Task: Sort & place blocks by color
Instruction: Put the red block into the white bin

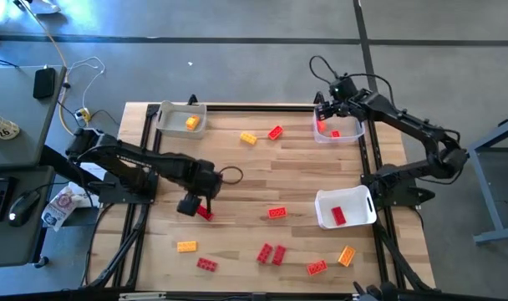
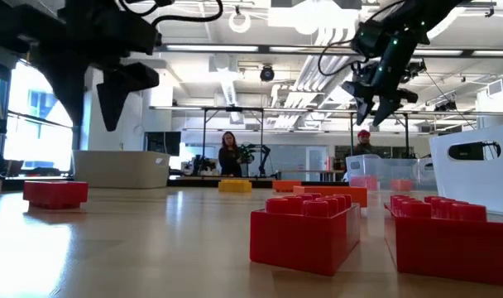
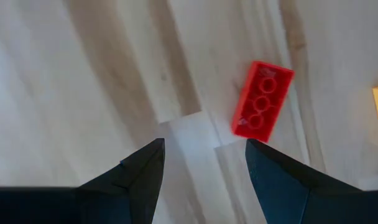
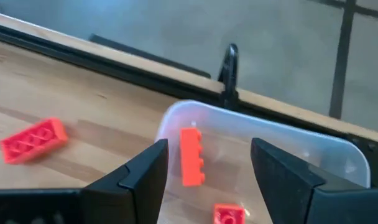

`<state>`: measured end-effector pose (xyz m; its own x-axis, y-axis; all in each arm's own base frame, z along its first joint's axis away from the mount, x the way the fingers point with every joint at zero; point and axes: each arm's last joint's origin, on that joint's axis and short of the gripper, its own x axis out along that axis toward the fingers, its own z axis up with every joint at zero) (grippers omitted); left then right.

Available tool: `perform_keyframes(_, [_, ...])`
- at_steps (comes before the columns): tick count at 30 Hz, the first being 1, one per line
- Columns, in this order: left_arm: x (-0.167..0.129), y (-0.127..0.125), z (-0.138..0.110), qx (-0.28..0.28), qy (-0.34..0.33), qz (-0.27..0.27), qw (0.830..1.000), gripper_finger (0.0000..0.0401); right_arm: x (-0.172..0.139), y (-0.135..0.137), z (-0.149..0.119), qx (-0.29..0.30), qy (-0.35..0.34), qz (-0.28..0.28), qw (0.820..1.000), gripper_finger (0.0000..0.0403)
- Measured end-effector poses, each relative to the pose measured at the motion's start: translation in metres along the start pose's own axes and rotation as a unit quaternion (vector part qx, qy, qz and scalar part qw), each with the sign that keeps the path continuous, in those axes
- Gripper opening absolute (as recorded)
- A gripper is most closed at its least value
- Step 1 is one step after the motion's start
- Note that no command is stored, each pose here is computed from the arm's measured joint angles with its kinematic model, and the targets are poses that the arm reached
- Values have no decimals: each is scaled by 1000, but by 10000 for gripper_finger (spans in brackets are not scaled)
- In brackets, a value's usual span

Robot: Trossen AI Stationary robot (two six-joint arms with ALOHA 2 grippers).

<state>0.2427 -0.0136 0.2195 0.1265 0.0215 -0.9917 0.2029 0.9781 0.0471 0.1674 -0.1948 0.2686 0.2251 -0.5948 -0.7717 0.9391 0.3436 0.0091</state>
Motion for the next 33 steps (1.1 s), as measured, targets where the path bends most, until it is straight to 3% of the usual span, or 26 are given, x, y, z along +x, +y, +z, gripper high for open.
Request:
perform_keyframes(6, [22,-21,-4,18,5,-5,1000,211,-4,9,-1,-13,-9,16,1000,215])
perform_keyframes(17, [37,-46,-7,43,-13,-8,999,211,-6,16,-4,-24,-9,26,999,215])
perform_keyframes(33, [83,-50,0,38,61,4,997,211,-9,28,-9,-55,-6,41,998,215])
